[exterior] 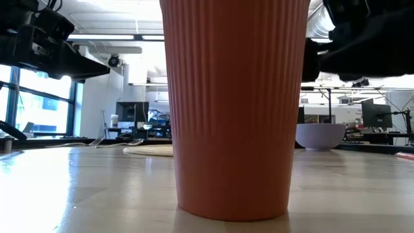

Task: Pick & Place Utensil
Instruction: Put the orange cup on the brown mat

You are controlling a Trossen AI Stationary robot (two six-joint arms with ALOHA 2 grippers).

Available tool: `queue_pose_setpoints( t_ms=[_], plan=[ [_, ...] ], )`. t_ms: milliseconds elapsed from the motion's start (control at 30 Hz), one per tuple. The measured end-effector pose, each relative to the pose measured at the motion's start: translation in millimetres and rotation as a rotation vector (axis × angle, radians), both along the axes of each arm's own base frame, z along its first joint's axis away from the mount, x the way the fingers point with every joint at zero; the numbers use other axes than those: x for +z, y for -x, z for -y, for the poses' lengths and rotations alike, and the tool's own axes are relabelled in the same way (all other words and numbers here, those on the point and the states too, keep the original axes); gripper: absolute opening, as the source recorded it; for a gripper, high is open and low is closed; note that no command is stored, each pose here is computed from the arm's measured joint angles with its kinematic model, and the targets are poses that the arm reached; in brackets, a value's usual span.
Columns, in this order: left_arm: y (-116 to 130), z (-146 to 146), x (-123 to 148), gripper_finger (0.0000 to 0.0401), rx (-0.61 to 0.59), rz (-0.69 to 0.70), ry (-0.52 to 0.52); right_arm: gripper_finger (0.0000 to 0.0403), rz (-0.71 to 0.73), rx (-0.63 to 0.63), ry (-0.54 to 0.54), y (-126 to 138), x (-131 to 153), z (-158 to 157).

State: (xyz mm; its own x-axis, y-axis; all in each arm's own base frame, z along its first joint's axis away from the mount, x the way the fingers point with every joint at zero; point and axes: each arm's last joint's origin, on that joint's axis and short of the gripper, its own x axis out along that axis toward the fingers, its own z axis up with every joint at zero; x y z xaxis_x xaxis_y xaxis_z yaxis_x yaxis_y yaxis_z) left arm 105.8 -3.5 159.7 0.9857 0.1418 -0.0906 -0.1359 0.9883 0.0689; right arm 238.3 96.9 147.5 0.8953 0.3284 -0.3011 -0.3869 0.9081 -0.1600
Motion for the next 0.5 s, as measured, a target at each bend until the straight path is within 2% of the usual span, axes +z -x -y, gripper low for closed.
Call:
queue_pose_setpoints(
  t_ms=[233,400,500],
  plan=[
    [0,0,0,0.0056,0.000,0.000,0.000,0.0336,0.013,0.041,-0.068,-17,-17,-18],
    [0,0,0,0.0056,0.000,0.000,0.000,0.0352,-0.047,0.062,-0.059,-40,-33,-32],
    [0,0,0,0.0056,0.000,0.000,0.000,0.0359,-0.111,0.140,-0.071,-48,-41,-38]
  ],
)
